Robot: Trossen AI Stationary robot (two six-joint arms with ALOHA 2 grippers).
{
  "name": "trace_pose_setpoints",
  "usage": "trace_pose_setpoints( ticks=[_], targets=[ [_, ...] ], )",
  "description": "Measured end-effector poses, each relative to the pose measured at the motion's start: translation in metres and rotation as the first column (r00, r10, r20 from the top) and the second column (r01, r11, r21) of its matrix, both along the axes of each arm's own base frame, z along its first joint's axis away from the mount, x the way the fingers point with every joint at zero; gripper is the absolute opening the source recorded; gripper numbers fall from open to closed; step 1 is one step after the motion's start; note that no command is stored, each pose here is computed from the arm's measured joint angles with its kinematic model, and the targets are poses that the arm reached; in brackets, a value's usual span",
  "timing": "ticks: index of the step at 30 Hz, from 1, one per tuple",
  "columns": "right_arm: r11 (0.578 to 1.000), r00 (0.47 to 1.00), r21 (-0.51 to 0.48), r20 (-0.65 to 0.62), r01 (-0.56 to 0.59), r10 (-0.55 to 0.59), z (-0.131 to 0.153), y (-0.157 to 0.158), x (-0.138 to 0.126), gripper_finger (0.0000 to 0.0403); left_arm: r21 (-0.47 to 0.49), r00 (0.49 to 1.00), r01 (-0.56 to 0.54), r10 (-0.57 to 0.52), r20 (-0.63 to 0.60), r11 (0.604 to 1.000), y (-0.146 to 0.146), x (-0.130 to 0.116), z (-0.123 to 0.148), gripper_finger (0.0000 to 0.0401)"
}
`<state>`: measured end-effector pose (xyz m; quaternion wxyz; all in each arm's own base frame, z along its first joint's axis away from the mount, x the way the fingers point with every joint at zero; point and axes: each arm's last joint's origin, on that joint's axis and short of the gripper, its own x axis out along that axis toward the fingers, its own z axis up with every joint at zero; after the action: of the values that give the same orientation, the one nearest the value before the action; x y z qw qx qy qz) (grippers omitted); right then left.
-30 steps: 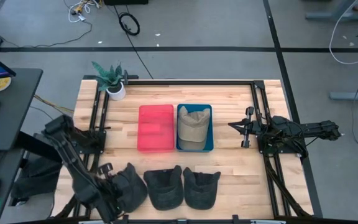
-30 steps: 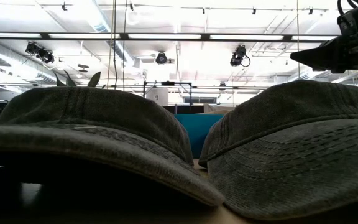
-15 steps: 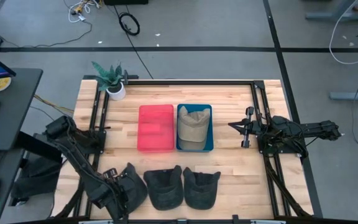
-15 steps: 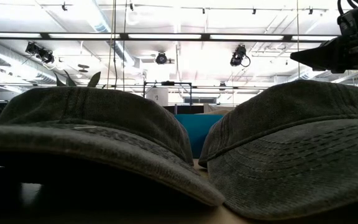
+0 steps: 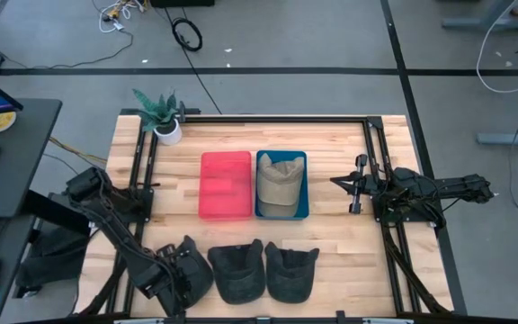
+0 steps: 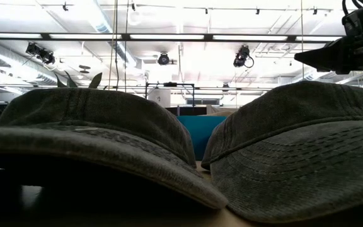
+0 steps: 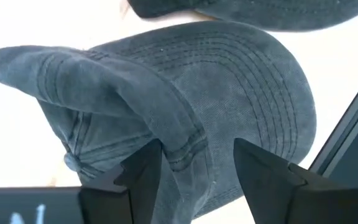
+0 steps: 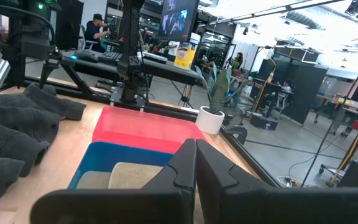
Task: Pick & Place hat
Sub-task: Put the left black cap into the red bin
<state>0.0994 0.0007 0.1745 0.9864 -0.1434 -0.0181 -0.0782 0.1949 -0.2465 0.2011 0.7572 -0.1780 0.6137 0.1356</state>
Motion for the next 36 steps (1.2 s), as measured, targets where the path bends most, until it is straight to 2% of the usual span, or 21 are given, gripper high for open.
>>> trace_pose_setpoints(
  ticks=[7,14,20,23,28,36],
  targets=[
    [1.0,1.0,0.0,0.0,0.0,0.0,0.0,0.0,0.0,0.0013,0.019,1.0,0.007,-0.007,-0.003,1.0,0.002,0.004,-0.004,0.0189],
    [1.0,1.0,0.0,0.0,0.0,0.0,0.0,0.0,0.0,0.0013,0.023,0.998,0.019,-0.017,-0.068,1.0,0.001,0.005,-0.021,0.0178],
    [1.0,1.0,0.0,0.0,0.0,0.0,0.0,0.0,0.0,0.0013,0.018,0.997,0.022,-0.021,-0.077,1.0,0.001,0.004,-0.021,0.0172],
    [1.0,1.0,0.0,0.0,0.0,0.0,0.0,0.0,0.0,0.0013,0.008,0.995,0.036,-0.035,-0.09,0.999,0.0,0.004,-0.021,0.0139],
    [1.0,1.0,0.0,0.0,0.0,0.0,0.0,0.0,0.0,0.0013,-0.033,0.988,0.063,-0.067,-0.141,0.997,-0.001,0.002,-0.021,0.0023],
    [1.0,1.0,0.0,0.0,0.0,0.0,0.0,0.0,0.0,0.0013,-0.08,0.953,0.192,-0.205,-0.223,0.978,-0.004,0.001,-0.006,0.0008]
  ],
)
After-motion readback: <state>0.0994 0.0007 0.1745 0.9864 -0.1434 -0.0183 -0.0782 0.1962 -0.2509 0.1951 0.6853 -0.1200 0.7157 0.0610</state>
